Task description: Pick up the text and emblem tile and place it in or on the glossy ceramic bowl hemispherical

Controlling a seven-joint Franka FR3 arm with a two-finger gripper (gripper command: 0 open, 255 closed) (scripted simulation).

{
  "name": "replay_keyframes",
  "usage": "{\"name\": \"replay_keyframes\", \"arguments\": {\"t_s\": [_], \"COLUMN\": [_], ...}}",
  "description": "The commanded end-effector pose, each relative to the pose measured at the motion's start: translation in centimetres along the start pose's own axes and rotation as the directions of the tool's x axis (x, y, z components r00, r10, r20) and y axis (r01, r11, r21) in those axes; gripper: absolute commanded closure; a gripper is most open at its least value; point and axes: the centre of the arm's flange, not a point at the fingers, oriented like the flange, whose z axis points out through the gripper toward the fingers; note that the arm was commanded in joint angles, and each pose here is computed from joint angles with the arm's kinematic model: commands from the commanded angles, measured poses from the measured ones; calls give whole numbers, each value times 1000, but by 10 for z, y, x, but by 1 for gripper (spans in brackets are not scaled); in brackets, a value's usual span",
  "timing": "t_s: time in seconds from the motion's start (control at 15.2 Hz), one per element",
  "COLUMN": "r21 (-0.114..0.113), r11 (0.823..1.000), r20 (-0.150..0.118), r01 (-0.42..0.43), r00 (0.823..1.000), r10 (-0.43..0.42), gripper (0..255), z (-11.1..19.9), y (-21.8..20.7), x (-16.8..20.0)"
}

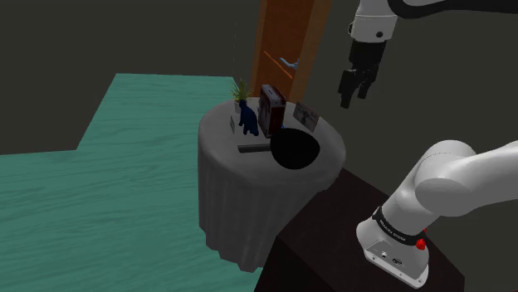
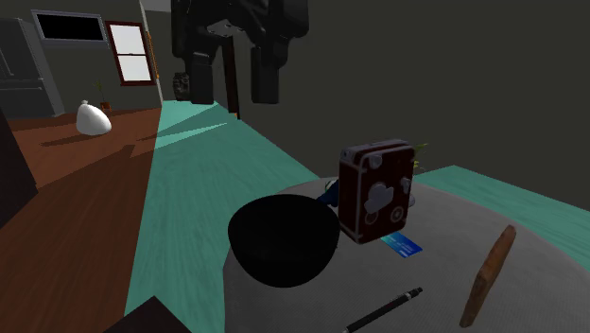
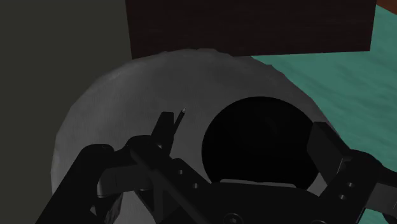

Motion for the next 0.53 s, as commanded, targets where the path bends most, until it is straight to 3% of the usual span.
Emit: {"name": "replay_keyframes", "arguments": {"t_s": [0.0, 0.46], "r21": [0, 18], "r11": [1000, 999], "r20": [0, -30], "r01": [0, -40], "r00": [1000, 999], "r10": [0, 40], "gripper": [0, 0], "z": [0, 43], "y": [0, 47], "x": [0, 64]}}
